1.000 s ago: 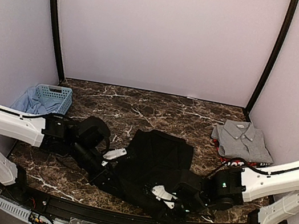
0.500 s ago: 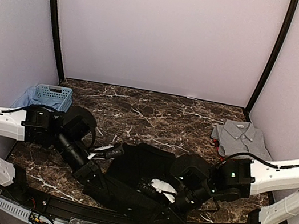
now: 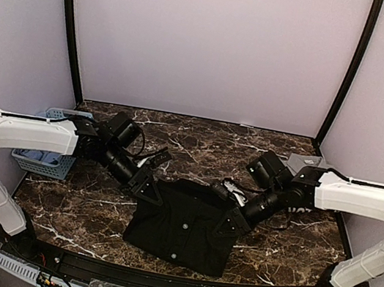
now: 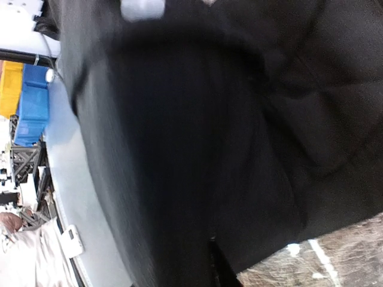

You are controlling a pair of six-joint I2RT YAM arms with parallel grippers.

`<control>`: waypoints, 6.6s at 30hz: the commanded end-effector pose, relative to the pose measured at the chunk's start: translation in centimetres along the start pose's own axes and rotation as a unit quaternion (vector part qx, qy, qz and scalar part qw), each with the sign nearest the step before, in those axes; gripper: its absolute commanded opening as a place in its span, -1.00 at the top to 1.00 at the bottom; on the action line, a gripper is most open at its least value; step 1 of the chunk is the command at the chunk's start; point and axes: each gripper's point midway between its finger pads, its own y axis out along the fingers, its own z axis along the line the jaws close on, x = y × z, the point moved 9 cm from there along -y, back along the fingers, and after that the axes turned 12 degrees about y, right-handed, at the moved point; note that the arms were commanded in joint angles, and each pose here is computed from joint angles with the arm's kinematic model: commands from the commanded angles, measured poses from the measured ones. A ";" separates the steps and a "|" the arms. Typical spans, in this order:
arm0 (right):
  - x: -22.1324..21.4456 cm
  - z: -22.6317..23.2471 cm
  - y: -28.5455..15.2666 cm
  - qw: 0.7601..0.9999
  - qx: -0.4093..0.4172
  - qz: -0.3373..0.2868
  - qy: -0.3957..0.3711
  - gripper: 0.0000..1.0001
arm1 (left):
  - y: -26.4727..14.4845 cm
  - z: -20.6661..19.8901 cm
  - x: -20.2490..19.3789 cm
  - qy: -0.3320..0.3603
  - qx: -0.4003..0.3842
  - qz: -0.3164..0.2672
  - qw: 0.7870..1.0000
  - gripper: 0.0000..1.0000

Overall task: Fold and stack the long sleeve shirts
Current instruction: Fold the 2/3-rectangle-folded shirt at the center of the board, then smooth out the square-folded shirt at the center of the board, then rotate the square-folded shirt at the center of the board.

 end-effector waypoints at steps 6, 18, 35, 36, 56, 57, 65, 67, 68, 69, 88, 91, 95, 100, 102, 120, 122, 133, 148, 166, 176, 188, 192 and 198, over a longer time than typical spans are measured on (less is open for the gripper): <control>3.1 -4.0 -1.7 0.998 -0.008 -0.042 0.045 0.37 | 0.3 3.7 4.9 -0.011 -0.018 -0.036 0.999 0.99; 6.3 -9.2 -1.8 0.990 -0.022 -0.106 0.096 0.82 | 0.5 8.3 8.4 -0.019 -0.012 -0.026 0.999 0.89; 10.0 -14.3 0.1 0.984 -0.081 -0.101 0.122 0.69 | -0.3 15.7 8.6 -0.074 0.105 -0.004 0.992 0.09; 10.1 -14.4 0.1 0.983 -0.088 -0.101 0.124 0.69 | -0.6 15.9 8.7 -0.077 0.111 -0.007 0.991 0.06; 12.2 -13.1 -5.9 0.937 -0.275 -0.186 0.110 -0.02 | -6.3 5.7 9.2 0.028 0.228 -0.153 0.961 -0.20; 12.0 -12.6 -6.2 0.937 -0.272 -0.194 0.106 -0.03 | -5.4 5.0 8.9 0.032 0.221 -0.152 0.963 -0.20; 10.4 -7.2 -5.2 0.956 -0.159 -0.241 0.043 -0.10 | -0.4 1.9 5.4 0.045 0.154 -0.148 0.976 -0.20; 10.2 -7.0 -4.0 0.963 -0.127 -0.236 0.041 -0.09 | 1.0 2.3 4.3 0.042 0.144 -0.133 0.980 -0.20; 10.2 -6.9 -3.6 0.965 -0.111 -0.233 0.039 -0.08 | 1.6 2.7 3.6 0.038 0.144 -0.122 0.981 -0.20; 10.2 -7.1 -3.0 0.968 -0.099 -0.229 0.041 -0.08 | 2.4 3.0 3.1 0.037 0.143 -0.113 0.983 -0.20; 7.7 -14.5 3.0 0.974 -0.122 -0.164 0.102 0.03 | 6.2 9.6 -3.8 0.052 0.243 -0.079 0.965 -0.19; 7.6 -13.7 2.0 0.973 -0.127 -0.169 0.092 0.03 | 5.8 9.3 -3.3 0.065 0.252 -0.086 0.962 -0.19; 7.8 -11.8 0.4 0.973 -0.120 -0.185 0.073 0.02 | 4.4 7.6 -2.4 0.083 0.255 -0.105 0.958 -0.20; 7.7 -8.2 0.0 0.977 -0.090 -0.190 0.033 0.03 | 2.3 4.7 -1.3 0.103 0.237 -0.137 0.956 -0.21; 7.3 -6.7 0.3 0.979 -0.077 -0.188 0.017 0.02 | 1.8 3.8 -0.9 0.110 0.222 -0.151 0.957 -0.22; -0.4 -6.1 7.4 0.994 -0.040 -0.101 0.017 0.03 | 5.6 9.7 5.4 0.061 0.212 -0.161 0.962 -0.23; -1.3 -7.0 7.8 0.994 -0.054 -0.091 0.028 0.03 | 5.5 11.3 4.9 0.043 0.207 -0.162 0.964 -0.23; -1.2 -6.1 5.6 0.990 -0.095 -0.104 0.019 -0.06 | 5.3 11.4 5.4 0.071 0.172 -0.172 0.967 -0.24; 11.3 -4.6 -3.2 0.970 -0.154 -0.185 -0.022 -0.70 | 3.5 4.3 2.3 0.141 0.144 -0.201 0.959 -0.22; 18.6 -14.0 3.1 0.998 -0.030 -0.055 -0.029 -0.87 | 7.1 3.9 -5.4 0.103 0.178 -0.091 0.974 -0.18; 18.2 -15.7 5.5 1.000 0.005 -0.005 -0.029 -0.83 | 7.8 4.8 -6.1 0.091 0.187 -0.079 0.975 -0.17; 14.1 -15.1 5.0 1.000 0.017 0.015 0.006 -0.38 | 7.6 6.4 -6.8 0.107 0.268 -0.027 0.957 -0.19; 11.7 -14.8 4.7 0.999 0.024 -0.008 0.028 -0.22 | 8.0 6.9 -6.6 0.121 0.282 -0.004 0.952 -0.20; 8.4 -13.2 3.8 0.998 0.035 -0.039 0.047 -0.12 | 8.2 6.3 -5.3 0.160 0.269 0.013 0.950 -0.20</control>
